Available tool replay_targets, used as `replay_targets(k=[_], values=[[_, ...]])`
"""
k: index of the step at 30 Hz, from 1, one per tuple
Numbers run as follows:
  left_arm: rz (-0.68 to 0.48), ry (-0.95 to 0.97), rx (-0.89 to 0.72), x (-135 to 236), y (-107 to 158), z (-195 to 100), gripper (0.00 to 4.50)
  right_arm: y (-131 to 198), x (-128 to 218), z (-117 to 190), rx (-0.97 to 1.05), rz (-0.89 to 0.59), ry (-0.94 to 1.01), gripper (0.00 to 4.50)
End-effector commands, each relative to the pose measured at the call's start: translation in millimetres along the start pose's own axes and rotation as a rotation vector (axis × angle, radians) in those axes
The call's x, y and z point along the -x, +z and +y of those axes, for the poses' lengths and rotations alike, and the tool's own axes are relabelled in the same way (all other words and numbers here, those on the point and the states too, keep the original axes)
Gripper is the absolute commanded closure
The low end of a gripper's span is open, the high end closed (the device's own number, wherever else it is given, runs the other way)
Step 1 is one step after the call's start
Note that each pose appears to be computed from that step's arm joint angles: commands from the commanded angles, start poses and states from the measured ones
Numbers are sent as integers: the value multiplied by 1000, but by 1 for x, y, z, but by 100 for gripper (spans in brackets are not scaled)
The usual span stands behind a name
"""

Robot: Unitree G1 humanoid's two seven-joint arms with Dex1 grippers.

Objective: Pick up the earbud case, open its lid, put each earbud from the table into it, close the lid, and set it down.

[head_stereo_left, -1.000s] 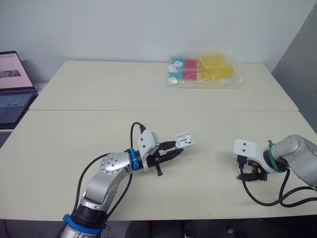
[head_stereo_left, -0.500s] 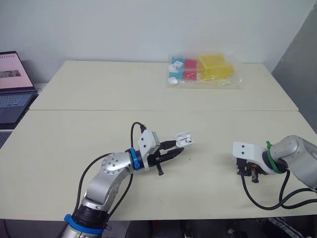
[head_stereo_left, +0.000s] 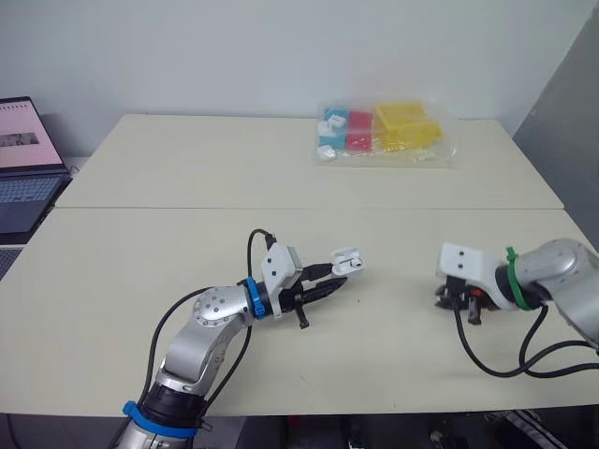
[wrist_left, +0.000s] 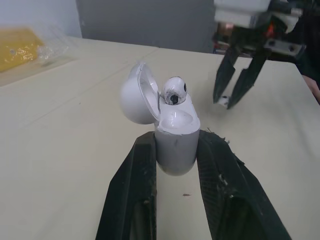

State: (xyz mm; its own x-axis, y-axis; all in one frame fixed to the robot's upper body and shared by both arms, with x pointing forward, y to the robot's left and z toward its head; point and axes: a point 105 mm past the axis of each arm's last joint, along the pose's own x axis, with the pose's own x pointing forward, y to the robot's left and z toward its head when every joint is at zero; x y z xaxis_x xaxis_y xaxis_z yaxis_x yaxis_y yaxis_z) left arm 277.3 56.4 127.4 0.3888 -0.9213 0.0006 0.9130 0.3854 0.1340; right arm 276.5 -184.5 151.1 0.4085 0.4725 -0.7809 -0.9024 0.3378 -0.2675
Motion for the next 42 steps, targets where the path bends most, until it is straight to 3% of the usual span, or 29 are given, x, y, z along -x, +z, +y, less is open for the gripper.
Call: replay_targets(k=[1, 5, 10, 14, 20, 27, 42], values=[[-54, 5, -31, -2, 16, 5, 372, 32, 25, -7, -1, -155, -62, 409], [-81, 4, -37, -9, 25, 8, 372, 96, 57, -4, -40, -583, -123, 409], [-94, 3, -48, -15, 33, 11, 372, 122, 55, 2, -91, -794, -182, 409], [-122, 30, -25, -19, 43, 21, 372, 148, 56, 18, -147, -1076, -127, 409], [-120, 31, -31, -17, 44, 26, 372, 154, 39, 17, -220, -1144, -249, 409], [-116, 30, -27, -13, 44, 29, 372, 148, 12, 19, -99, -1138, -364, 409], [-102, 22, -38, -9, 39, 31, 372, 142, -12, 33, -124, -1153, -365, 409]])
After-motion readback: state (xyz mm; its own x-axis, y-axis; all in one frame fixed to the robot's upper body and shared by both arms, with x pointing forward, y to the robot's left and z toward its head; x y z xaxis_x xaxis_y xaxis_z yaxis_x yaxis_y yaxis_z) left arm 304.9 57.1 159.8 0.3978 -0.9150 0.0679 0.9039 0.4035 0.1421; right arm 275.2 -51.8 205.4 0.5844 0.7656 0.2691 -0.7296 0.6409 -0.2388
